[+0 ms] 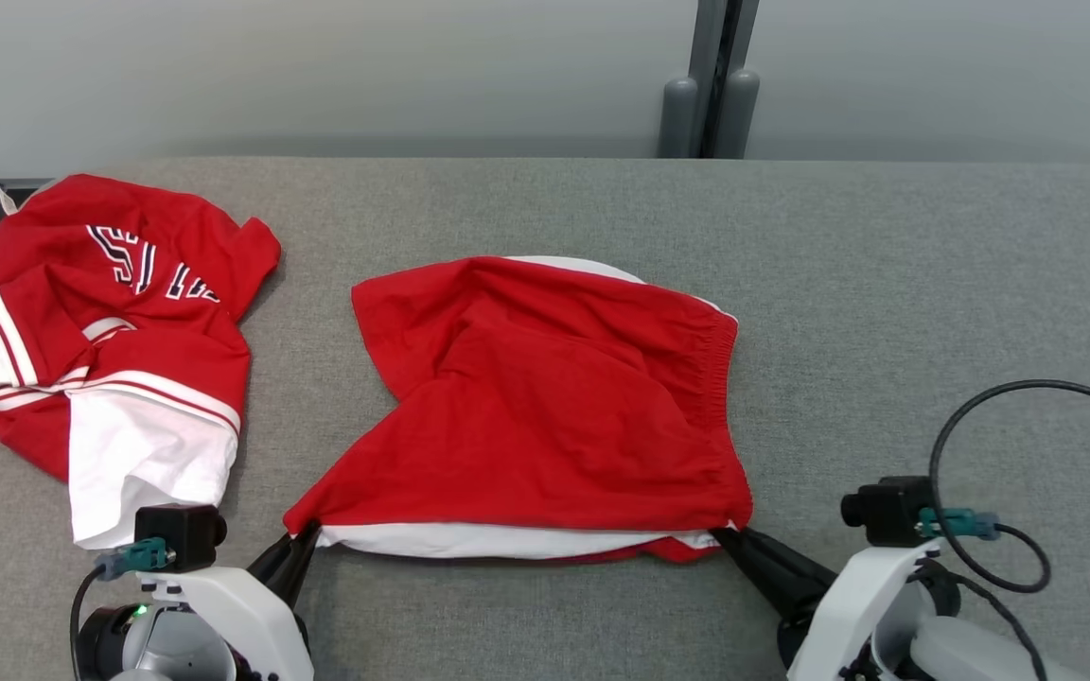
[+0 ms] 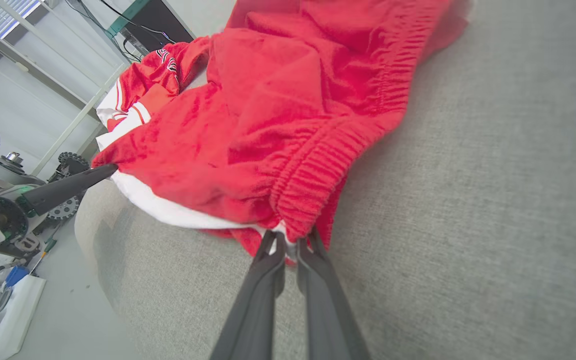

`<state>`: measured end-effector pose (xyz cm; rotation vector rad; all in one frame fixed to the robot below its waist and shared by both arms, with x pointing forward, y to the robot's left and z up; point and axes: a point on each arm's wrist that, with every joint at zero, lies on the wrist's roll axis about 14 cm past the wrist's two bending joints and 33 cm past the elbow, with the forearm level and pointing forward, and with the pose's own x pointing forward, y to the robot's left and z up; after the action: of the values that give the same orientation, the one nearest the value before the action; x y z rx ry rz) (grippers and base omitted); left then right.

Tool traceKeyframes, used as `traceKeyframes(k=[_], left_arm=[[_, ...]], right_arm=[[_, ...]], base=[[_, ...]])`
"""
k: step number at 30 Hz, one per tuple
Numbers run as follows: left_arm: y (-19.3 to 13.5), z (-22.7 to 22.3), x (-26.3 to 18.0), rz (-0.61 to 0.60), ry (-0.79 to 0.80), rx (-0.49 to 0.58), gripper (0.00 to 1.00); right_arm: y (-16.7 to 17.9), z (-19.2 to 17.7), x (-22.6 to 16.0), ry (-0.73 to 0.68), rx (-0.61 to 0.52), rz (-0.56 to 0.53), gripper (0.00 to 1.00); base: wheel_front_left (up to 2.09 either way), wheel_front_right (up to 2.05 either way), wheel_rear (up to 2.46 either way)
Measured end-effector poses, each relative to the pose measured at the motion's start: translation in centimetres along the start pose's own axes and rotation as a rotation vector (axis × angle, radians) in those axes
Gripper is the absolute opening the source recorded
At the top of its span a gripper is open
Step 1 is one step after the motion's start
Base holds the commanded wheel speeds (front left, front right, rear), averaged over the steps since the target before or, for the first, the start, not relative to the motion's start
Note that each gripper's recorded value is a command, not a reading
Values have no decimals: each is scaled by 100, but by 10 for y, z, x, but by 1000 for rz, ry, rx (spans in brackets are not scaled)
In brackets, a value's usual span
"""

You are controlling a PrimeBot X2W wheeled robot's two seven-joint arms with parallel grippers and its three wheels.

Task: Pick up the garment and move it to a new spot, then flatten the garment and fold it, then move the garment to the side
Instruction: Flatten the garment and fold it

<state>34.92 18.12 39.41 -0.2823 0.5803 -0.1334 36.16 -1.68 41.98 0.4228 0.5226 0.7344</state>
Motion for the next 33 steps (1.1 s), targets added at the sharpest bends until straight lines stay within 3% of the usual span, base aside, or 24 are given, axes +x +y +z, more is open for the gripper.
traceKeyframes(k=[7, 23, 33], left_arm=[[-11, 14, -17, -27, -58, 10, 0], [-55, 53, -68, -93, -196, 53, 0], [-73, 74, -66, -151, -226, 128, 0]], right_arm=[[1, 33, -22, -108, -53, 11, 0], [16, 63, -77, -276, -88, 11, 0], [29, 76, -79, -309, -126, 38, 0]], base=[[0, 0, 0], [0, 0, 0], [0, 0, 0]])
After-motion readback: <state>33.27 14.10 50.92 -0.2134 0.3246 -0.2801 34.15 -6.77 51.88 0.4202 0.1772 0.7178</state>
